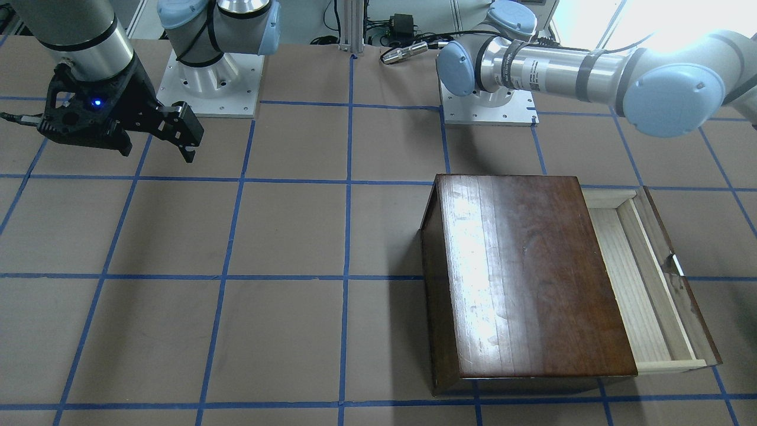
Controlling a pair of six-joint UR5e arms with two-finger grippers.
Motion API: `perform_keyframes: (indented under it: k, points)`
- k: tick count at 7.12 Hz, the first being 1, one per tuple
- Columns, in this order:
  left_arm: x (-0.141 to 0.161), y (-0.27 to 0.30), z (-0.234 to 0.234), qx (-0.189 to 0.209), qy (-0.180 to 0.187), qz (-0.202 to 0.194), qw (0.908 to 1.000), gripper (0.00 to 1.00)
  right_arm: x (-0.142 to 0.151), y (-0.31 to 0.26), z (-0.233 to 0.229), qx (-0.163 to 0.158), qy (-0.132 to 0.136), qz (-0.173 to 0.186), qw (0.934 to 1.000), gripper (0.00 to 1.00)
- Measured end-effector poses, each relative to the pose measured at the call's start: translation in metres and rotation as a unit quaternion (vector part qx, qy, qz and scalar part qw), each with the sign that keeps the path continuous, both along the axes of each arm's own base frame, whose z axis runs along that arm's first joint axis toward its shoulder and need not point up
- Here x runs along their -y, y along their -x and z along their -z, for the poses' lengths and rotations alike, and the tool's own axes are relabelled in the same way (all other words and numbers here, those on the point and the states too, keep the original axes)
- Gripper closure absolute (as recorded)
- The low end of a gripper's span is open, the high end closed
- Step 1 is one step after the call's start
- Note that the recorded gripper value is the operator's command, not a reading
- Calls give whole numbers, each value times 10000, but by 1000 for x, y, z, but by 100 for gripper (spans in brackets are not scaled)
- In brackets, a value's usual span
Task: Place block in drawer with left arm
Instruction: 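Lift the yellow cube and carry it over the open drawer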
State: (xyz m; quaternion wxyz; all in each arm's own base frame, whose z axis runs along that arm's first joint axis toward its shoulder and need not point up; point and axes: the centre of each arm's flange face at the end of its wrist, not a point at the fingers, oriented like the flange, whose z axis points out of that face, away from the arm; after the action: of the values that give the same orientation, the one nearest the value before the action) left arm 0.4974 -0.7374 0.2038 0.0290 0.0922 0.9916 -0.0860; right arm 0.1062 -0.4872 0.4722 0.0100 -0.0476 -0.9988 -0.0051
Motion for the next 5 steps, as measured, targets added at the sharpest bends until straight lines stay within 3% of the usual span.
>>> perform_keyframes:
  k: [2, 5]
  points:
    - [-9, 9, -33, -7, -31, 3, 10000, 57, 0, 0, 0, 0, 0, 0, 10000, 0]
    - [-50, 51, -113, -89, -208, 9, 9997, 57, 0, 0, 0, 0, 0, 0, 10000, 0]
